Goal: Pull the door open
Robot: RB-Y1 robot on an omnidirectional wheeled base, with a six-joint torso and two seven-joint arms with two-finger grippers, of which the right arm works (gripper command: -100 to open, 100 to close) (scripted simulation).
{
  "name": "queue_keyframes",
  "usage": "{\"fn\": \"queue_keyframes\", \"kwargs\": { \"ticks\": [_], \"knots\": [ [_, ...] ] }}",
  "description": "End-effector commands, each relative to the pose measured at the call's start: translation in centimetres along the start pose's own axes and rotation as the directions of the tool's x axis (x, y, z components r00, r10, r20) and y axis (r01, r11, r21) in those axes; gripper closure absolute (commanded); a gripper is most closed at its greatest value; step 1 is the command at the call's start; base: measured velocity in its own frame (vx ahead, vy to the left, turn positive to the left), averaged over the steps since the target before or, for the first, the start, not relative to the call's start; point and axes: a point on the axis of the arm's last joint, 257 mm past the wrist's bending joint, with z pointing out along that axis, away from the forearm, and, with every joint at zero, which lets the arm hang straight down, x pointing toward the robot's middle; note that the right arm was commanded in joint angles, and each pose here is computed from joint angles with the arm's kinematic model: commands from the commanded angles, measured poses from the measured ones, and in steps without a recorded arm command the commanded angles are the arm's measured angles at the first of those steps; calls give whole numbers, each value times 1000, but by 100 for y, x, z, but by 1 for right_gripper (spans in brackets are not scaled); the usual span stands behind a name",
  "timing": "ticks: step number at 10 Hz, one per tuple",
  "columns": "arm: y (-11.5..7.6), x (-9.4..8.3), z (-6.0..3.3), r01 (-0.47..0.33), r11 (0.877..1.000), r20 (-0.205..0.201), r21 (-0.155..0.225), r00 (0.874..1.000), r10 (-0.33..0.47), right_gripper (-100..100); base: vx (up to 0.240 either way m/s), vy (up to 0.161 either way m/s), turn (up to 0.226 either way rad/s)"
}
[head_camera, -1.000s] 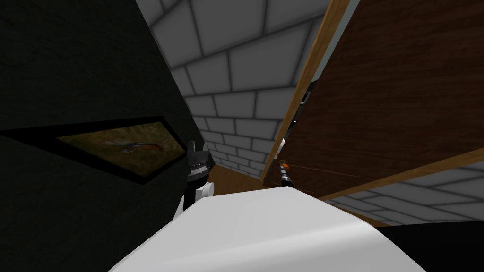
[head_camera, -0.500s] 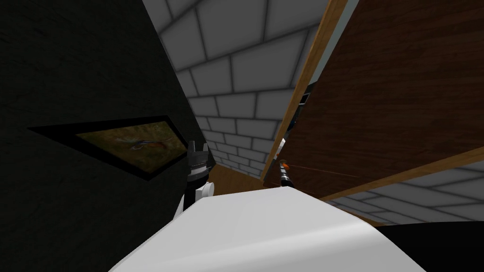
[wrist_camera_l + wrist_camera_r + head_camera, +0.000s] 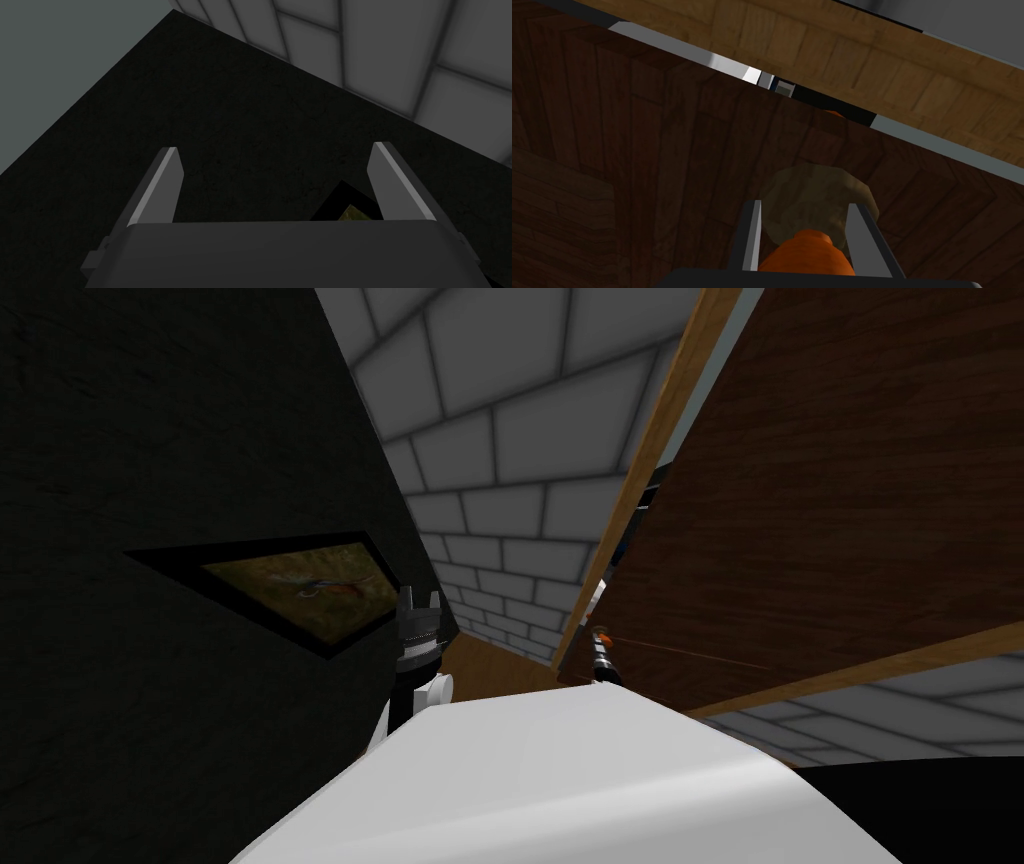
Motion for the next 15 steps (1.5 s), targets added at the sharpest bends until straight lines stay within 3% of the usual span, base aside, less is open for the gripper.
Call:
{"fn": "queue_keyframes", "kwargs": {
  "ticks": [1,10,11,15],
  "knots": [
    [-107,-334,-66,-34,999,44,8,998,34,100,-23,-10,87],
    [-107,-334,-66,-35,999,44,8,998,35,100,-7,0,5],
    [14,-49,-13,-86,996,-1,-6,996,86,100,-18,24,96],
    [47,-46,-4,-190,982,-5,-17,982,190,100,-43,-14,68]
  ]
}}
